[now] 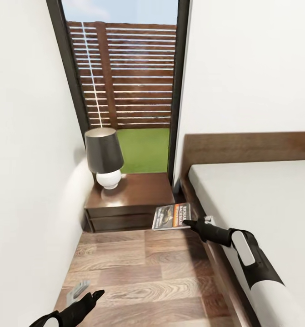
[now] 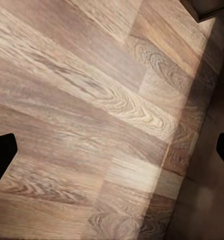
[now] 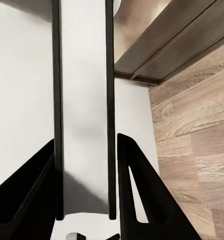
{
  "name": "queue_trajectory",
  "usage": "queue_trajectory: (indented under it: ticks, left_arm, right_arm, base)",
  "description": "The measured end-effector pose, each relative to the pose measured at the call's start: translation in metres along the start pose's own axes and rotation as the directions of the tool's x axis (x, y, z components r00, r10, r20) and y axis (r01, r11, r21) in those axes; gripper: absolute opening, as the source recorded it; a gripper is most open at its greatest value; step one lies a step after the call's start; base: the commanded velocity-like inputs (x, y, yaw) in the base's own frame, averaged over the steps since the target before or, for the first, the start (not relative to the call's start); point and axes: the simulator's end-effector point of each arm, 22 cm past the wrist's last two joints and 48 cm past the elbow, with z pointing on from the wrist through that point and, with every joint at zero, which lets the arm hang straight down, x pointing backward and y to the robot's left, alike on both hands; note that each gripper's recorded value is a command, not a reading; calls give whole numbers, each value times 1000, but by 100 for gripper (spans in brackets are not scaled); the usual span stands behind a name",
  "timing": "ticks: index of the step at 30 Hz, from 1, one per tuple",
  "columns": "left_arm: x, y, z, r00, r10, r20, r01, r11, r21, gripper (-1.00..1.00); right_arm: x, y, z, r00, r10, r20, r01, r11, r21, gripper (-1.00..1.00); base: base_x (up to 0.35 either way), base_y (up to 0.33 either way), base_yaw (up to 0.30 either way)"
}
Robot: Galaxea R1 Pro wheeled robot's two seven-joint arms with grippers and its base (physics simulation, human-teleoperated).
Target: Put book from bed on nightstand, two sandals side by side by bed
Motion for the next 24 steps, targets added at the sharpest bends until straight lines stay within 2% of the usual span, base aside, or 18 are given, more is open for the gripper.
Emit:
queue_trajectory:
  ticks: [6,12,24]
  left_arm:
    - [3,3,1,1000,1,-6,-1,1000,-7,100]
    - [11,10,3,1000,-5,-23,5,1000,-21,100]
    - [12,14,3,1000,-8,-25,8,1000,-28,100]
  right_arm:
    - [5,2,8,1000,8,-14,-8,1000,-6,-100]
    - [12,5,17,999,-12,-30,12,1000,-4,-100]
    - [13,4,19,999,-23,-36,23,1000,4,-100]
  base:
    - [329,0,0]
    - [329,0,14]
    - [329,0,208]
